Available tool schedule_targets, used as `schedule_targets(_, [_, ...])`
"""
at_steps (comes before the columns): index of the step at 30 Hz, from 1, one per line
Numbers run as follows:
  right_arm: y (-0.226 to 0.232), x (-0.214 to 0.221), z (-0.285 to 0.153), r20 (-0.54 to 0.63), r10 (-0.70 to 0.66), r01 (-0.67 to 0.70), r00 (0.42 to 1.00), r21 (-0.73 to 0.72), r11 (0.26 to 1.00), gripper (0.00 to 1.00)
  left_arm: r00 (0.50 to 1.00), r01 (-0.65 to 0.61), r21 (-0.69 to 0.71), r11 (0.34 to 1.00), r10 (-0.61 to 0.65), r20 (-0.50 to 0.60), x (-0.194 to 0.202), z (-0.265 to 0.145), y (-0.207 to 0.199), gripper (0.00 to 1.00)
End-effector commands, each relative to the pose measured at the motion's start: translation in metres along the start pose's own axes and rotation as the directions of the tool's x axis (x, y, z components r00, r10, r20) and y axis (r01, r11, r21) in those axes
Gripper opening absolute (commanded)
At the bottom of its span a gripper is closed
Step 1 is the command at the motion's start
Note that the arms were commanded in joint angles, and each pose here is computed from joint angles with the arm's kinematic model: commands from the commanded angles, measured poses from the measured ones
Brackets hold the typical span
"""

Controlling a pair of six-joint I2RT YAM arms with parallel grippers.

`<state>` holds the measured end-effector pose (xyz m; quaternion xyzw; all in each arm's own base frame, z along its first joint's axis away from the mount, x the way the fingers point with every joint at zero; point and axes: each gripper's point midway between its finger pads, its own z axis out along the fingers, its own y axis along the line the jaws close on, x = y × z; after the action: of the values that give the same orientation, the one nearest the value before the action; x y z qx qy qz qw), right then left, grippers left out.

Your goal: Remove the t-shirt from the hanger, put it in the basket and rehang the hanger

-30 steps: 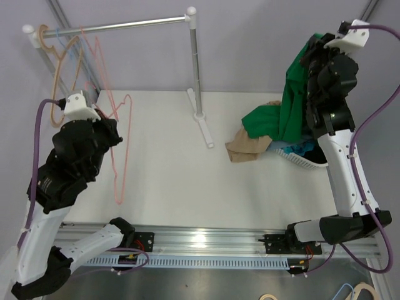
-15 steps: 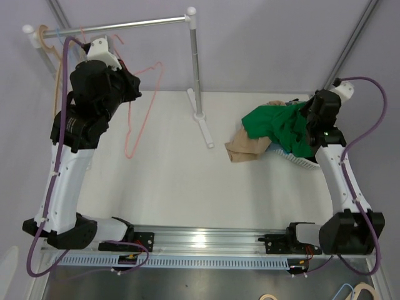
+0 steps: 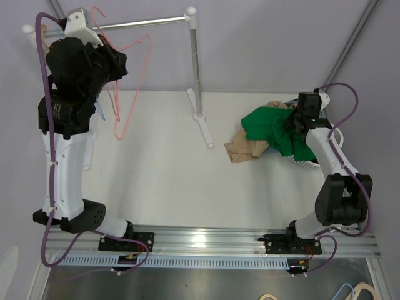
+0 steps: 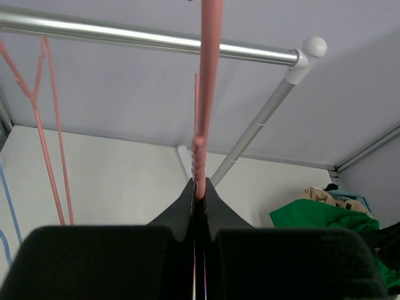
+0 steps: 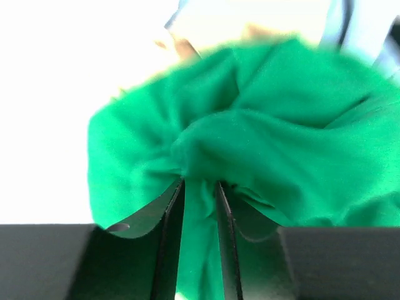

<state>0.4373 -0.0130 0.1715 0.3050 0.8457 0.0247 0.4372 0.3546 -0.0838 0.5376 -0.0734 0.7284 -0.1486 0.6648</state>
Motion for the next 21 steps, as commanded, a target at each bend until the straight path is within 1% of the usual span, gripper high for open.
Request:
schedule_targets(1, [0.013,-0.056,-0.046,0.119,0.003,0.001,0.993,-0.029,1.000,0.31,1.000,-0.010,0.017,1.000,0.010,-0.008,-0.002,0.010,0.006,0.01])
schedule_targets(2, [0.015,-0.062,-0.052,0.133,0.003,0.002,0.991,-0.032,0.999,0.31,1.000,-0.011,0.003,1.000,0.011,-0.015,0.001,0.016,0.011,0.01])
schedule_targets(3, [0.015,-0.067,-0.057,0.144,0.001,0.004,0.990,-0.033,0.999,0.37,1.000,-0.015,0.000,1.000,0.015,-0.011,0.001,0.020,0.013,0.01])
schedule_targets(5, [0.020,-0.081,-0.069,0.181,0.002,0.008,0.983,-0.054,0.999,0.38,0.999,-0.037,-0.006,0.999,0.037,-0.021,0.007,0.030,0.019,0.01])
schedule_targets(7, [0.023,-0.088,-0.075,0.194,0.000,0.013,0.981,-0.063,0.998,0.39,0.998,-0.057,0.006,0.998,0.057,0.011,0.003,0.040,0.019,0.01])
schedule_targets(10, [0.028,-0.096,-0.082,0.204,-0.001,0.017,0.979,-0.077,0.997,0.60,0.997,-0.083,0.001,0.997,0.083,0.003,0.008,0.057,0.026,0.01])
schedule_targets(11, [0.030,-0.100,-0.087,0.212,0.008,0.011,0.977,-0.089,0.996,0.61,0.997,-0.083,0.007,0.997,0.083,0.009,0.006,0.060,0.027,0.01])
schedule_targets(12, [0.031,-0.101,-0.089,0.218,0.011,0.011,0.976,-0.100,0.995,0.68,0.997,-0.083,0.013,0.997,0.083,0.000,0.010,0.065,0.028,0.01])
schedule_targets(13, [0.032,-0.101,-0.092,0.225,0.016,0.008,0.974,-0.108,0.994,0.70,0.996,-0.082,0.021,0.996,0.082,0.020,0.006,0.069,0.028,0.01])
schedule_targets(14, [0.033,-0.103,-0.094,0.232,0.022,0.006,0.972,-0.121,0.993,0.75,0.997,-0.080,0.061,0.995,0.079,0.016,0.008,0.072,0.023,0.01])
schedule_targets(17, [0.036,-0.106,-0.104,0.261,0.036,0.006,0.965,-0.157,0.988,0.77,0.996,-0.081,0.073,0.994,0.078,0.046,0.003,0.081,0.020,0.01])
schedule_targets(21, [0.036,-0.111,-0.114,0.284,0.027,0.022,0.958,-0.170,0.985,0.79,0.991,-0.103,0.037,0.994,0.099,0.095,-0.005,0.096,0.026,0.01])
